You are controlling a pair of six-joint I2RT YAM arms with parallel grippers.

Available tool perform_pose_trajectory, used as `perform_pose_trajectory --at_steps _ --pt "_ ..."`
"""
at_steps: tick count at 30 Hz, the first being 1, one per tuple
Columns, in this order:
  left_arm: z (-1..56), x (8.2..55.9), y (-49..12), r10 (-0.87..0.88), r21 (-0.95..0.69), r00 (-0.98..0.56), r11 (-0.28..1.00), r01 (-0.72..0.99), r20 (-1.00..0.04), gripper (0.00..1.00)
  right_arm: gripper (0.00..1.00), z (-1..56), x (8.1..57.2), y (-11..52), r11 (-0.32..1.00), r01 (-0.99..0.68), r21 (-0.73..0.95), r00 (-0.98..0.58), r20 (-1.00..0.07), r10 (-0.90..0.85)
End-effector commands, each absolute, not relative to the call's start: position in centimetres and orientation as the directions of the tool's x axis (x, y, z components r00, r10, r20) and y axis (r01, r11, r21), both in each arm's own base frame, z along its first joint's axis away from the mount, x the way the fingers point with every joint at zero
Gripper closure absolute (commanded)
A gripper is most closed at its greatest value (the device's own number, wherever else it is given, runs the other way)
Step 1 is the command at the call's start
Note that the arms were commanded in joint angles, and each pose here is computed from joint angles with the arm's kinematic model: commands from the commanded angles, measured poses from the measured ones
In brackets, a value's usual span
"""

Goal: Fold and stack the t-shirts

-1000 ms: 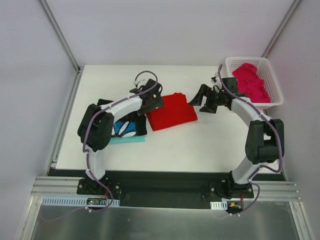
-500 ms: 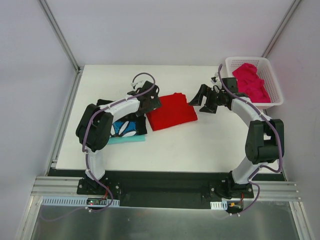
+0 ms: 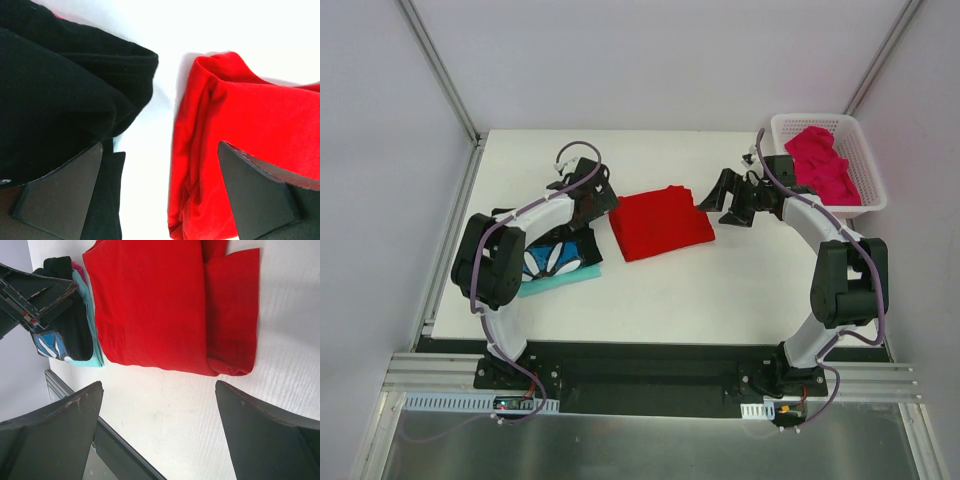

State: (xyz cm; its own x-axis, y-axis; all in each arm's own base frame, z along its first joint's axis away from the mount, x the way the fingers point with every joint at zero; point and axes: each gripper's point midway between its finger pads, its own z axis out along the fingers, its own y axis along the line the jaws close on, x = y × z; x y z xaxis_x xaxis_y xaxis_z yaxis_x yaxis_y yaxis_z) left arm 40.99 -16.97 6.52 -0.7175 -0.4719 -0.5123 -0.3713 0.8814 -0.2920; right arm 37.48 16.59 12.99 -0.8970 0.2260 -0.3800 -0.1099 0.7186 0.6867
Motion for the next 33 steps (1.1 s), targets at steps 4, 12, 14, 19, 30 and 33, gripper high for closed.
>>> perform_pose_trajectory --at_steps 4,12,14,19,30,33 --pt "11.3 42.2 -20.9 -0.449 -0.440 -0.721 0.871 -0.220 -0.528 0.01 0.02 14.3 37.9 17.4 0.699 -0.137 0.701 -0.894 -0.392 0.217" --pt "11.3 41.9 -23.3 -0.469 -0.523 -0.740 0.832 -0.187 -0.482 0.01 0.02 14.5 37.7 17.3 0.705 -0.141 0.695 -0.894 -0.396 0.211" --pt "10.5 41.6 -23.2 -0.474 -0.519 -0.745 0.831 -0.201 -0.469 0.00 0.02 14.5 37.8 17.3 0.707 -0.142 0.693 -0.893 -0.397 0.211" --pt "8.4 40.7 -23.1 -0.488 -0.522 -0.752 0.822 -0.227 -0.442 0.01 0.02 14.1 38.0 17.3 0.706 -0.132 0.696 -0.897 -0.387 0.213" --pt "6.9 40.5 -23.9 -0.502 -0.544 -0.762 0.805 -0.238 -0.409 0.01 0.02 13.7 38.0 17.4 0.706 -0.129 0.696 -0.901 -0.380 0.210" --pt "5.8 40.4 -23.9 -0.504 -0.537 -0.762 0.807 -0.247 -0.407 0.01 0.02 13.8 38.0 17.4 0.705 -0.132 0.697 -0.900 -0.382 0.209"
